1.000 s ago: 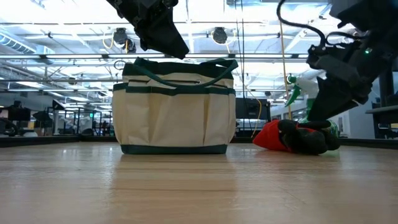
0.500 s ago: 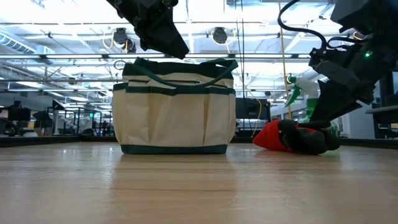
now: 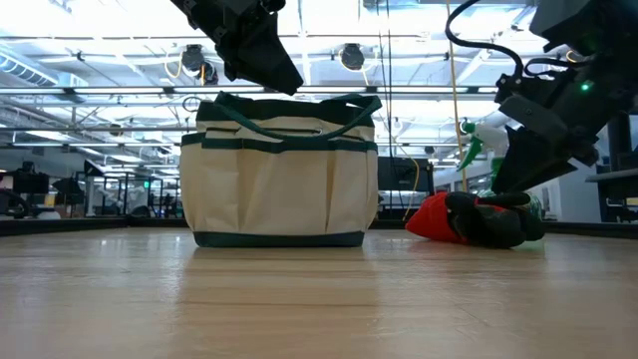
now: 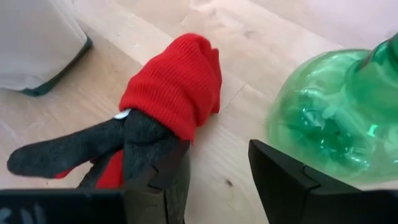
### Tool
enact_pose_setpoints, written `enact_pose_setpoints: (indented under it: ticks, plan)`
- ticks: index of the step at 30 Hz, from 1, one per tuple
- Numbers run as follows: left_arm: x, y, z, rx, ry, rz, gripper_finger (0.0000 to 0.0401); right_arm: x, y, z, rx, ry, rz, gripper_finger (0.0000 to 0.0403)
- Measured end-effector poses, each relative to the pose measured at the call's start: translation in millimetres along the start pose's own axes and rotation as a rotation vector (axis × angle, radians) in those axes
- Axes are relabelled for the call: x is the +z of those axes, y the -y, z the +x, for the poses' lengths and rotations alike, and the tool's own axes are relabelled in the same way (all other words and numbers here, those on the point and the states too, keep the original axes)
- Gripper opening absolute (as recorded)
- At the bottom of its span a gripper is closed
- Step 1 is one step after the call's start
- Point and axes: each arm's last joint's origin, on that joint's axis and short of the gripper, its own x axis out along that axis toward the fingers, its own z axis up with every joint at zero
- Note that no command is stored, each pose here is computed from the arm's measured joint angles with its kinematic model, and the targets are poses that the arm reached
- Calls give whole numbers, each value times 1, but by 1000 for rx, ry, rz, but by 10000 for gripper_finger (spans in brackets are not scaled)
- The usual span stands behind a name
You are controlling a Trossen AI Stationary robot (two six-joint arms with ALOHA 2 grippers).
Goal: Pick & Place Garden tools in Gardening bag
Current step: Put the green sprayer into the green gardening bag
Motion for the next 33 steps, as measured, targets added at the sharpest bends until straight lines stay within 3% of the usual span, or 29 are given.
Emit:
enact_pose_setpoints:
  ticks: [10,33]
  plan:
    - [0,0,0,0,0,0,159,6,-3,1,-3,93,43,155]
    - [0,0,0,0,0,9,159,27,1,6,-115,411,292,155]
